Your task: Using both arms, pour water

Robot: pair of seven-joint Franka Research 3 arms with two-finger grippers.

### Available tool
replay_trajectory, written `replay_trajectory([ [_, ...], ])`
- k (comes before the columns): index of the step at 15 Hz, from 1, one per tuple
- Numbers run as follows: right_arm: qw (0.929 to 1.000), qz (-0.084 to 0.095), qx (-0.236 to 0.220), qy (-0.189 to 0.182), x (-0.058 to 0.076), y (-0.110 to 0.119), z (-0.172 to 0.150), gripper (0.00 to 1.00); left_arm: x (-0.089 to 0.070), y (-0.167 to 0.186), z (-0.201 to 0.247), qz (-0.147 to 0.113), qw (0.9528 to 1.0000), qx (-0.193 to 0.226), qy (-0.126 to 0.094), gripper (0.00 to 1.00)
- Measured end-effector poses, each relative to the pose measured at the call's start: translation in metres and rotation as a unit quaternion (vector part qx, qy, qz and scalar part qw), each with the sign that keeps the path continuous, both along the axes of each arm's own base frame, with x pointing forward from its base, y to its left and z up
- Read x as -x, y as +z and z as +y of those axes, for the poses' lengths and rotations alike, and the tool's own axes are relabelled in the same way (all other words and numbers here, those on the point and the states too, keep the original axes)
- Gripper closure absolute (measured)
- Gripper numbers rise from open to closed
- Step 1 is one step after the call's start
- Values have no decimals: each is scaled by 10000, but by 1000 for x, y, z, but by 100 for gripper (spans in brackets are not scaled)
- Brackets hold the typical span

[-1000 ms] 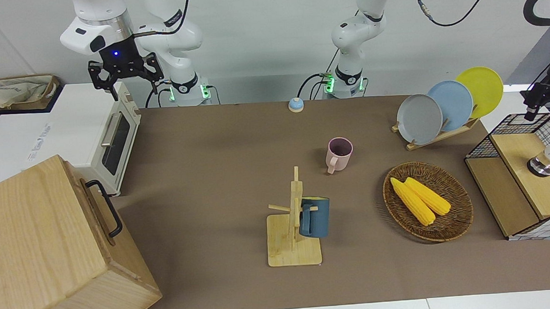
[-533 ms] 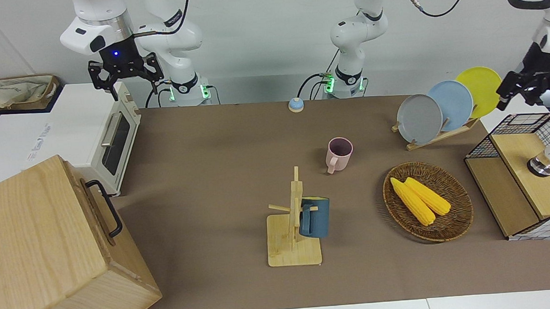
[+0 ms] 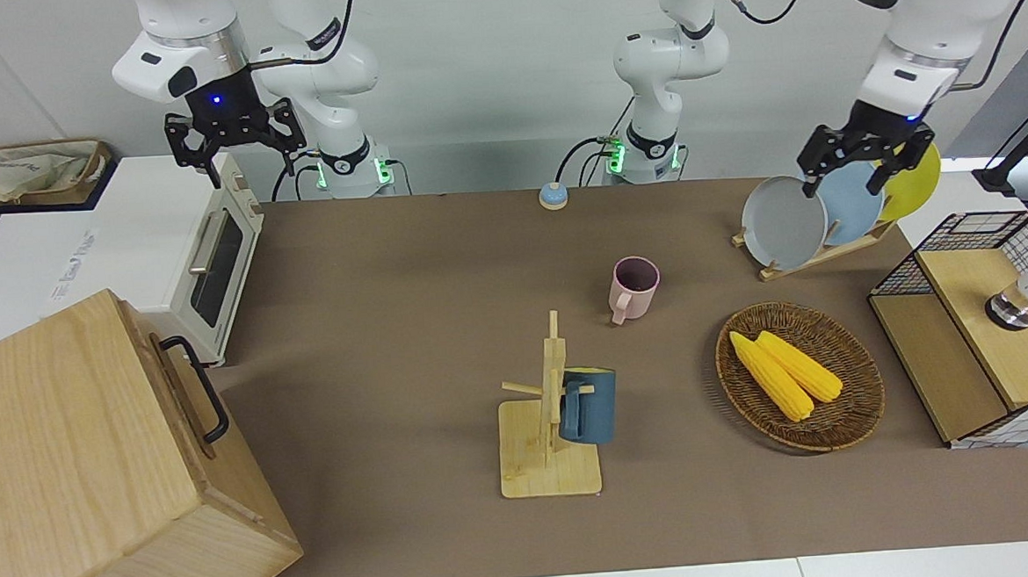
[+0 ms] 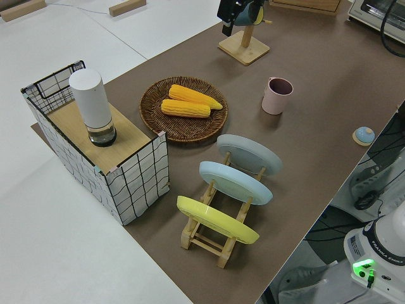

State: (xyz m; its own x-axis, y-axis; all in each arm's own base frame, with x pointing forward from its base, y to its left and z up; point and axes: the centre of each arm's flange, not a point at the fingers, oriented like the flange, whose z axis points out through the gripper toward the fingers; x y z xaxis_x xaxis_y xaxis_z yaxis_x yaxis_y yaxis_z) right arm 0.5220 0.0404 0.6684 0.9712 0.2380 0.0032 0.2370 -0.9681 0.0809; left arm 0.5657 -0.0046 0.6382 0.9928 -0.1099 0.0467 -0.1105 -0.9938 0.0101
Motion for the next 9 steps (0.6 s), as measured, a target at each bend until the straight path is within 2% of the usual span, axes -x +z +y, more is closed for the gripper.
replay_trajectory([
  [4, 10000, 0, 0, 0, 0, 0, 0, 0, 4, -3, -33, 153, 9999, 2, -78, 0],
  [9, 10000, 0, 0, 0, 0, 0, 0, 0, 6, -5, -33, 250, 9997, -3, -62, 0],
])
